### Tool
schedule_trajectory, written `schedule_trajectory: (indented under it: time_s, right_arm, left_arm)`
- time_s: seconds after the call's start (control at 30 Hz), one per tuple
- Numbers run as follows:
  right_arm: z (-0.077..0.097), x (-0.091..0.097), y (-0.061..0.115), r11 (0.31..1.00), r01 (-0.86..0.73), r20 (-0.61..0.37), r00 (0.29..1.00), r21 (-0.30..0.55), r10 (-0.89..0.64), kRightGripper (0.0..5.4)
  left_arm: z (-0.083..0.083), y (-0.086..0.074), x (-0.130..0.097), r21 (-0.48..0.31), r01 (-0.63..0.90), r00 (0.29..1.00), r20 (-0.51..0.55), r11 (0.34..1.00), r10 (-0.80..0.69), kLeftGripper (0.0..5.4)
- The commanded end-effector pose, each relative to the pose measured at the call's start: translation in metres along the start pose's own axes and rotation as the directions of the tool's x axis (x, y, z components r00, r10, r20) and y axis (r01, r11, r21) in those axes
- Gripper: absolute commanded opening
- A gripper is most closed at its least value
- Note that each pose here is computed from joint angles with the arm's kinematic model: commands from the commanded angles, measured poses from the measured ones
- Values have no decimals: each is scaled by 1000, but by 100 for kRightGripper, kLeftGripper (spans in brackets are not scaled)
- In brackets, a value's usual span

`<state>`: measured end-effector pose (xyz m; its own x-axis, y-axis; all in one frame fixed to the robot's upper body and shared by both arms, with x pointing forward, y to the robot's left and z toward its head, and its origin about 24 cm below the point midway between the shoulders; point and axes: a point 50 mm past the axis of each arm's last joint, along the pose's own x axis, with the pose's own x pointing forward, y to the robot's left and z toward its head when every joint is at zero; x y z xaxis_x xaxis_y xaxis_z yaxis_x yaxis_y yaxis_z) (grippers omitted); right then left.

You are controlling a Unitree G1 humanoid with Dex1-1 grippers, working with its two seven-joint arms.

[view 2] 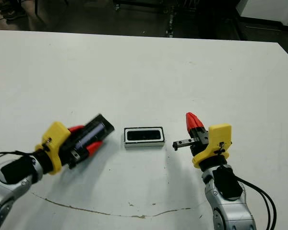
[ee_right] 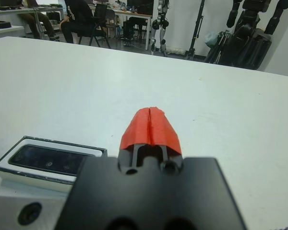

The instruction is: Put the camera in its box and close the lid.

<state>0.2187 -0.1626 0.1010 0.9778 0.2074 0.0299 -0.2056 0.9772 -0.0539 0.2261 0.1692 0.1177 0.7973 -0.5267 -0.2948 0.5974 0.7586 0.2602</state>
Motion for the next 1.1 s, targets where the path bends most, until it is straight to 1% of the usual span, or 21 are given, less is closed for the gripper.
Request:
schedule_trajectory:
  time_s: [0.03, 0.13, 0.23, 0.33, 0.4, 0.5, 0.57, 0.67, 1.0, 1.1]
  right_arm:
    - [-4, -1, -1, 1000, 5, -12, 1000, 10, -5, 0]
    - [-4, -1, 0, 1000, 14, -19, 1000, 9, -14, 0]
    - [-3, -1, -1, 1000, 20, -24, 1000, 9, -20, 0]
    - [-3, -1, -2, 1000, 23, -23, 999, -3, -23, 0]
    - [-3, -1, -3, 1000, 21, -23, 1000, -5, -21, 0]
    - [-3, -1, -3, 1000, 21, -27, 999, 3, -21, 0]
    - [-3, -1, -2, 1000, 21, -28, 999, 6, -20, 0]
    - [-3, -1, -2, 1000, 23, -30, 999, 6, -23, 0]
    - [-5, -1, -2, 1000, 21, -35, 999, 15, -21, 0]
    - [-6, -1, -1, 1000, 19, -34, 999, 20, -18, 0]
  left_arm:
    - [9, 12, 4, 29, 20, 999, 48, 999, -21, 316]
    - [12, 23, 15, 64, 105, 990, 83, 992, -110, 316]
    - [11, 35, 29, 97, 217, 972, 68, 971, -224, 316]
    - [7, 46, 43, 108, 316, 946, 45, 943, -322, 316]
    - [7, 51, 51, 96, 369, 928, 21, 924, -373, 316]
    - [7, 55, 63, 27, 464, 886, 2, 885, -464, 316]
    - [6, 56, 70, -17, 524, 852, -2, 852, -524, 316]
    - [2, 54, 77, -61, 576, 817, -11, 815, -577, 316]
    - [-12, 43, 87, -69, 640, 767, -3, 766, -641, 316]
    - [-15, 40, 88, -97, 649, 759, 19, 754, -651, 316]
